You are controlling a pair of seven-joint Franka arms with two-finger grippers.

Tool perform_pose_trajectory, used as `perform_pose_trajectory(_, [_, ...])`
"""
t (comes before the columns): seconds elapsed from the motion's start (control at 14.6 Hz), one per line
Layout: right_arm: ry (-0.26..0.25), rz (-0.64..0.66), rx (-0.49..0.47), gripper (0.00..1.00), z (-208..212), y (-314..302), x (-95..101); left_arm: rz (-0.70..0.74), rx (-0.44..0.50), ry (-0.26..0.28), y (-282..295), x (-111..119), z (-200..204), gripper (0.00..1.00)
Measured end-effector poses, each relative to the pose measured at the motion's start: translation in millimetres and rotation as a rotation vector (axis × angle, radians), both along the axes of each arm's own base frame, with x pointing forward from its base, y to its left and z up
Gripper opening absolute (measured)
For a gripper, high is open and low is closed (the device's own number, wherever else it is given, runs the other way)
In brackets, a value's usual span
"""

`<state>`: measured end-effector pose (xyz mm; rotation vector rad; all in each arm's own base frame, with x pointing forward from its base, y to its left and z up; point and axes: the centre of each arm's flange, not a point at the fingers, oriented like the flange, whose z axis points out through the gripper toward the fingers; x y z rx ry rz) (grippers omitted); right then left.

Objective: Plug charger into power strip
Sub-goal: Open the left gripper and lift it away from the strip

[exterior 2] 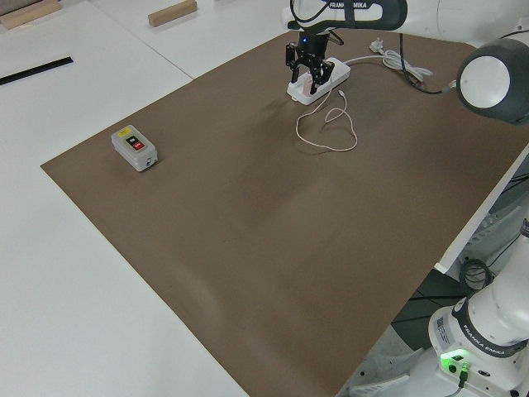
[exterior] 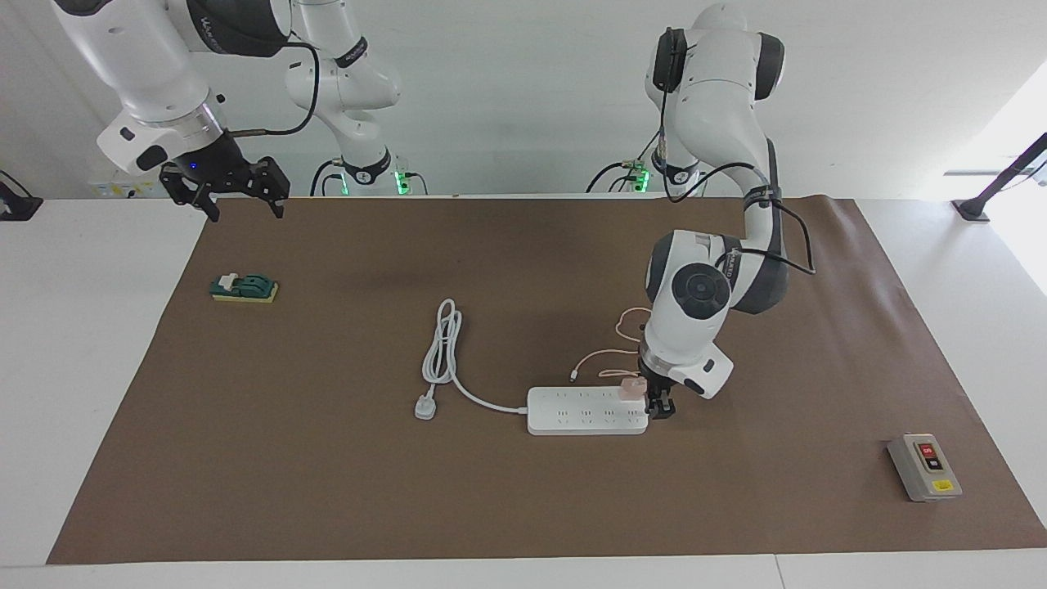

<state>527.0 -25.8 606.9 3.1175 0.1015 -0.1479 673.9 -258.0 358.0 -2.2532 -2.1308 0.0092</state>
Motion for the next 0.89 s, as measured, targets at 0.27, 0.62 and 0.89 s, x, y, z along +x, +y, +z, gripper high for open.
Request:
perform_pose_trajectory(0.27, [0.0, 0.0, 0.0, 1.0, 0, 0, 0.0, -0.06, -0.018, -0.018, 42, 2, 60, 1.0])
perform_pose_trajectory(0.62, [0.0, 0.0, 0.0, 1.0, 0, 0, 0.0, -0.306, -0.035, -0.007, 126, 1, 117, 1.0])
perform_pose_trajectory(0.89, [0.0, 0.0, 0.0, 1.0, 0, 0, 0.0, -0.585, -0.064, 0.052, 199, -13, 151, 1.0])
